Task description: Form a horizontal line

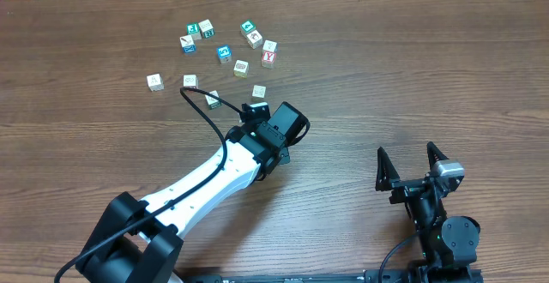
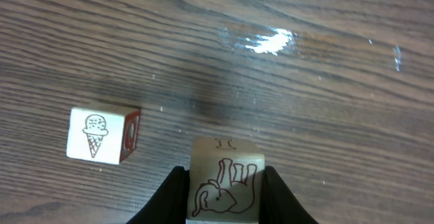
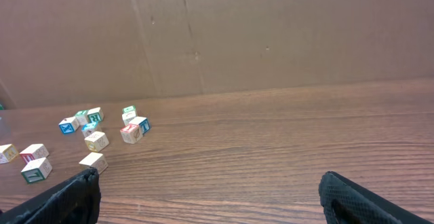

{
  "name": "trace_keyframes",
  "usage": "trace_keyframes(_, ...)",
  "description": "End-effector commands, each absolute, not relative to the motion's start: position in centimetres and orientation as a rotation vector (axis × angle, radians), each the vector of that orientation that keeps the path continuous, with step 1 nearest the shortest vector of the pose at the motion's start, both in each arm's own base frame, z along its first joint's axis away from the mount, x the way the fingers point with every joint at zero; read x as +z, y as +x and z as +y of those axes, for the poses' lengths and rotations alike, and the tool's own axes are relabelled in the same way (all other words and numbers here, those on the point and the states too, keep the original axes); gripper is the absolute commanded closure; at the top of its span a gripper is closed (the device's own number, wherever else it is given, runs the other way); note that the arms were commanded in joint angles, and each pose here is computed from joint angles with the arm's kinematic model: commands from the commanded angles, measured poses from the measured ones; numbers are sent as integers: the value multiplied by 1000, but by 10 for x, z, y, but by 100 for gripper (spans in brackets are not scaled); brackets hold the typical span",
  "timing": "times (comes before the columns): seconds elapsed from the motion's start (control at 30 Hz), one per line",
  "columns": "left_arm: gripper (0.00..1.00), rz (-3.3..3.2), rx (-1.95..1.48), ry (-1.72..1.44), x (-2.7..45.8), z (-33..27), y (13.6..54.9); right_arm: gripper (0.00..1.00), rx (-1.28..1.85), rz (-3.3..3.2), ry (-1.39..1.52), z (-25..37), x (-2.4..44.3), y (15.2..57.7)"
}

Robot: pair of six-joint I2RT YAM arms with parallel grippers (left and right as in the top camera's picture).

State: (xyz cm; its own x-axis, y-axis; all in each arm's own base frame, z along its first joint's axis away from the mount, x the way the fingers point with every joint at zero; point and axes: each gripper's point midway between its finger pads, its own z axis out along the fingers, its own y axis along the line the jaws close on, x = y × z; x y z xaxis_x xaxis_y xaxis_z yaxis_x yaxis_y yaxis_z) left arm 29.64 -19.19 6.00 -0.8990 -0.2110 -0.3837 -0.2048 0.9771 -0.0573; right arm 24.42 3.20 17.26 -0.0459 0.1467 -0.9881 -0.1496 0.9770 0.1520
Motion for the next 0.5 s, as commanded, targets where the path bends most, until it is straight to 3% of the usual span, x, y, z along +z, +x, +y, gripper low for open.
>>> trace_keyframes(0.0, 96, 2710, 49, -335, 50, -185, 297, 0, 230, 1596, 2, 30, 170, 244)
trace_keyframes(0.47, 96, 2759, 124, -243, 26, -184, 296, 0, 230, 1596, 2, 30, 170, 244)
